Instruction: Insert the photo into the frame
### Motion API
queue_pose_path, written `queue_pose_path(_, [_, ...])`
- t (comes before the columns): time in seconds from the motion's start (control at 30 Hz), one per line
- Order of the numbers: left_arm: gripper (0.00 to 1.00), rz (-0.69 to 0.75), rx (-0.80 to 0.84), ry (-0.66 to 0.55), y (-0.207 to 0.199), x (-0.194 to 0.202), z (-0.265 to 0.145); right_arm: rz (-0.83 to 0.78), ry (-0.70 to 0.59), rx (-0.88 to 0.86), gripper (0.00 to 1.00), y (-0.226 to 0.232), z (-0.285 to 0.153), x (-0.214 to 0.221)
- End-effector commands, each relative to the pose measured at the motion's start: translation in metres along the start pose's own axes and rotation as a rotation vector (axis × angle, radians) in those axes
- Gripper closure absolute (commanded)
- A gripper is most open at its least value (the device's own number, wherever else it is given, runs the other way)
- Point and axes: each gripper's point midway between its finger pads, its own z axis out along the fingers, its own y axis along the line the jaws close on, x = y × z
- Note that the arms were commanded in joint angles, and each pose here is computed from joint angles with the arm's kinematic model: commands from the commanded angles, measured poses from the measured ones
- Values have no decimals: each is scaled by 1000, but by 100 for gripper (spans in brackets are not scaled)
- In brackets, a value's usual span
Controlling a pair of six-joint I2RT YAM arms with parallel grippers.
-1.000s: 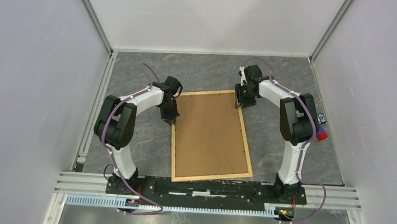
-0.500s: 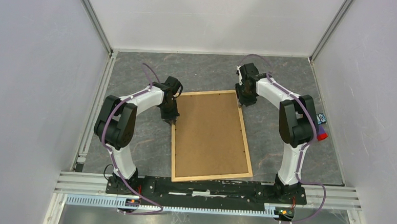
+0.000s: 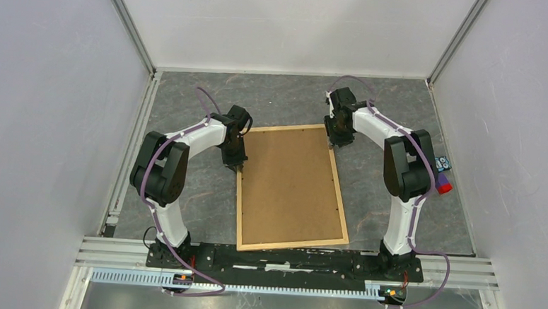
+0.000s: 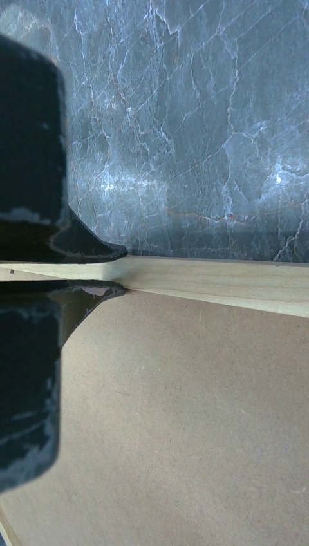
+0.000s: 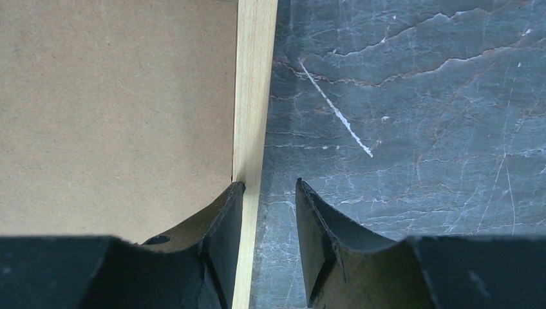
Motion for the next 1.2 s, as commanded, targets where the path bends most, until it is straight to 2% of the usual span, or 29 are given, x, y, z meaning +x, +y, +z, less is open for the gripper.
queue_pose_path(0.0, [98, 27, -38, 10, 3, 4, 23, -16, -21, 5, 58, 2, 2, -9])
queue_pose_path(0.9, [98, 29, -40, 9, 3, 5, 22, -21, 7, 12, 59, 1, 9, -2])
queue_pose_path(1.17, [98, 29, -42, 11, 3, 5, 23, -15, 8, 77, 59, -11, 5, 1])
